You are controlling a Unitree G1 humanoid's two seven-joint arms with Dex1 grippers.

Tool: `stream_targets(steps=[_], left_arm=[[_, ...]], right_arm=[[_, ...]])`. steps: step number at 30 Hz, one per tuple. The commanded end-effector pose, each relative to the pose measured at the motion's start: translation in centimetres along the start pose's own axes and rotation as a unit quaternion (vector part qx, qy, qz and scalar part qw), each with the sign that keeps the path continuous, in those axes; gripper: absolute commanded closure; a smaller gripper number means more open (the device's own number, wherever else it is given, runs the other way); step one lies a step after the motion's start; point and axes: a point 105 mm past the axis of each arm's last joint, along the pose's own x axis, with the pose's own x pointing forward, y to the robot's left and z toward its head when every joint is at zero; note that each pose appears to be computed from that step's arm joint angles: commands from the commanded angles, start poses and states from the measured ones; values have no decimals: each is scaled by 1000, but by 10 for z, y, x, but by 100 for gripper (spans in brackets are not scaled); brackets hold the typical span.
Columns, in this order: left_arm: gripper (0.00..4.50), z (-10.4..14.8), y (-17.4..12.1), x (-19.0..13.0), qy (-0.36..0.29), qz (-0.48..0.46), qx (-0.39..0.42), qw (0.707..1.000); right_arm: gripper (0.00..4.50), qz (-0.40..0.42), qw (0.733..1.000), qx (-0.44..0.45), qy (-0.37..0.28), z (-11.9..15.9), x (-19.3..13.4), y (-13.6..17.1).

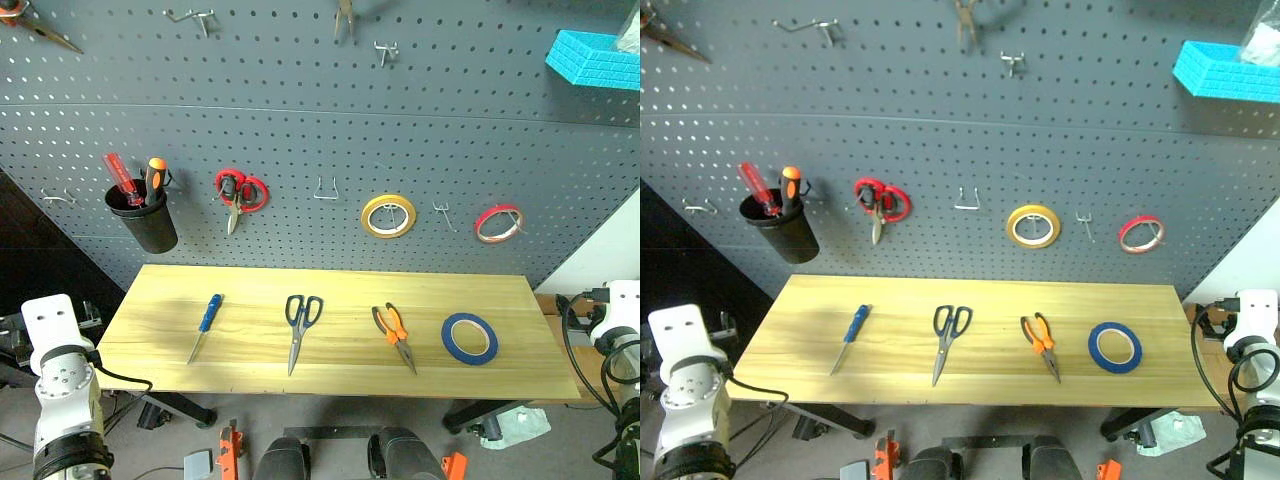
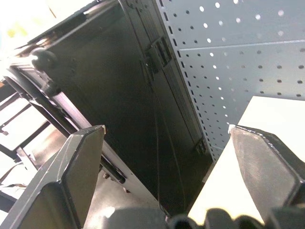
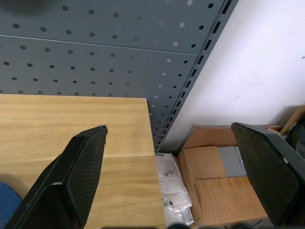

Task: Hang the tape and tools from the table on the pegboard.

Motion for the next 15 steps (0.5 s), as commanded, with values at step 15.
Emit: stream_targets(steps=[15], left_arm=[[4,7,-29,-15,-17,-107,9,994]], right_arm=[[0,120,988,-98,14,-6,-17,33]])
